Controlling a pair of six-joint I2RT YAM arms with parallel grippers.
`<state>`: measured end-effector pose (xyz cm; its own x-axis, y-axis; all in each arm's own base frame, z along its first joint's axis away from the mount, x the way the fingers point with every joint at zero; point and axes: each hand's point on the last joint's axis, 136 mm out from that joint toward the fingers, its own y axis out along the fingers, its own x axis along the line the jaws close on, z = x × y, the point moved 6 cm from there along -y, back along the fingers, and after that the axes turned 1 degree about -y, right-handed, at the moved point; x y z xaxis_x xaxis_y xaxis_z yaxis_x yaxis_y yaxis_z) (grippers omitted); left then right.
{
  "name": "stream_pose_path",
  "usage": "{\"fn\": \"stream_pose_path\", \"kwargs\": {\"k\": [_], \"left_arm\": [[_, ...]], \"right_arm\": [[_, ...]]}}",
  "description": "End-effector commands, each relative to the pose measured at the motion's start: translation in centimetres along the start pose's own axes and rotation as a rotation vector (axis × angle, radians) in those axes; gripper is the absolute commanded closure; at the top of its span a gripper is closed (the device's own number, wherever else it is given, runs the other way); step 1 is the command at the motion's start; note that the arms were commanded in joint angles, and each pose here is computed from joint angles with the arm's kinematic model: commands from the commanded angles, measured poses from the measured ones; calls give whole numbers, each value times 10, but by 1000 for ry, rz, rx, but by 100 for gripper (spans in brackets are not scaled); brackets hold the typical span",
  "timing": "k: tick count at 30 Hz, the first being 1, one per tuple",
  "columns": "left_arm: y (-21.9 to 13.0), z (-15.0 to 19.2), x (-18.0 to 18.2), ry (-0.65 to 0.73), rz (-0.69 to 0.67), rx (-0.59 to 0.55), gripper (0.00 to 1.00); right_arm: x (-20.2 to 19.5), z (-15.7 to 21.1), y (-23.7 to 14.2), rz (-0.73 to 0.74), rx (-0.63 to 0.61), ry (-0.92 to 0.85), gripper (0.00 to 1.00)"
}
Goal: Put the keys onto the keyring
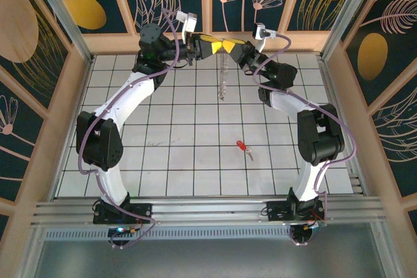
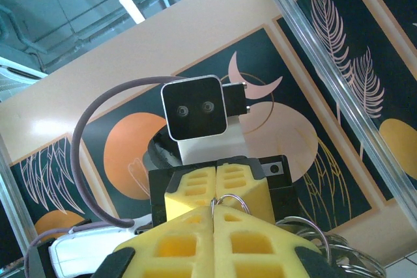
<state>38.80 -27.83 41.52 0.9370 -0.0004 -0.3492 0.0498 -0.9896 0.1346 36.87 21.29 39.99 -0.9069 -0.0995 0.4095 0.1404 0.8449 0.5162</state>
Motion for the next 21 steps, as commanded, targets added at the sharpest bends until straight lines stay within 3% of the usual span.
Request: {"fn": "stream_pose_path", "kwargs": {"k": [1,10,12,14,17,21], "left_arm": [[0,-2,-11,28,42,-2,96],[0,-5,-12,36,37,-36,100],[-1,-4,-11,45,23,-41,100],[-2,-3,-10,54,4,-43,100],[-4,0,-9,71,-21,-46,100],[-7,5,-7,95,-64,-49,100]], "right_arm": [[12,-2,2,-69,-29,-66,100],[11,-2,1,-57,-27,-52,98],[9,-6,-2,-32,-35,-39,69],[10,-11,-9,-7,-45,-31,52],[14,-15,-24,51,-45,-21,40],[15,-7,-44,195,5,10,34]]}}
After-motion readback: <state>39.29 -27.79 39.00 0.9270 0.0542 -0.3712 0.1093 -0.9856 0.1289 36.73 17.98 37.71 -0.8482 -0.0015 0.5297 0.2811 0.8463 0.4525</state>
